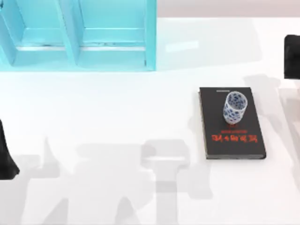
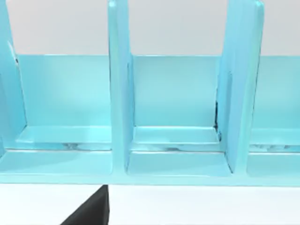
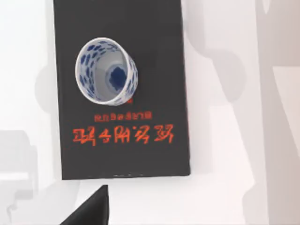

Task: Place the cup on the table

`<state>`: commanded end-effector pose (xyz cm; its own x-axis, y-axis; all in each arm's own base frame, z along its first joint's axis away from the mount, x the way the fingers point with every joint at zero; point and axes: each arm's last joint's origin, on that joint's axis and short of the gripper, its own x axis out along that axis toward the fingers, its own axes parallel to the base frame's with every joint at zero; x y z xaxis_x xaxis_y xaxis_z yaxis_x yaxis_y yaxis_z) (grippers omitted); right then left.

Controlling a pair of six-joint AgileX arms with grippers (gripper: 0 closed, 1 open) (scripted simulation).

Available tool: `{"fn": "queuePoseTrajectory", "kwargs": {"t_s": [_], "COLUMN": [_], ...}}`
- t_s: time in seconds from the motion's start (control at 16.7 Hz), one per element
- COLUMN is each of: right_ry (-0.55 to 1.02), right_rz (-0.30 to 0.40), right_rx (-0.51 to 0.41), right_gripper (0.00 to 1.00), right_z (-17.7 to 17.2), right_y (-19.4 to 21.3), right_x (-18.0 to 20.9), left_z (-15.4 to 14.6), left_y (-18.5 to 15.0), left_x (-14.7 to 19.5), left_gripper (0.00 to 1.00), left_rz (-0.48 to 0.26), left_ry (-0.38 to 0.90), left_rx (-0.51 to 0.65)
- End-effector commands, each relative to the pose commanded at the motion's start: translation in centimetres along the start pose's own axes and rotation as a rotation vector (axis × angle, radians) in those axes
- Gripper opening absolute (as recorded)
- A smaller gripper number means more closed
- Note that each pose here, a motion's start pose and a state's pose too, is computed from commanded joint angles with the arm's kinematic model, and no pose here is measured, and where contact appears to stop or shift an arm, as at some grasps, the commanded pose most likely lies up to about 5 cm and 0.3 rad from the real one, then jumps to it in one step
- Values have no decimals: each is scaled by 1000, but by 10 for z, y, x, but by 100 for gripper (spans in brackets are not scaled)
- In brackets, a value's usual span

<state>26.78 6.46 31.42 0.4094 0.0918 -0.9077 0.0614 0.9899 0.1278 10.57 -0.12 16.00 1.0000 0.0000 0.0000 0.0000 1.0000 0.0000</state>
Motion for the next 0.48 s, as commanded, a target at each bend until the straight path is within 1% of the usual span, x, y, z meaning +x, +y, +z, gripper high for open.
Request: {"fn": "queuePoseTrajectory", "kwargs": {"t_s": [0.24, 0.48], "right_ry": [213, 356], "right_rz": [-54, -95], "right_rx": [-28, -61], "right_gripper": [100, 100], "right_z": [53, 80], "right_y": [37, 64], "right_x": [42, 87], "left_z": [0, 0], "left_y": [0, 0], "left_x": [0, 0], "left_gripper": [100, 100], "left_rz": [0, 0], "left_ry": [0, 0], "left_rx": [0, 0]}}
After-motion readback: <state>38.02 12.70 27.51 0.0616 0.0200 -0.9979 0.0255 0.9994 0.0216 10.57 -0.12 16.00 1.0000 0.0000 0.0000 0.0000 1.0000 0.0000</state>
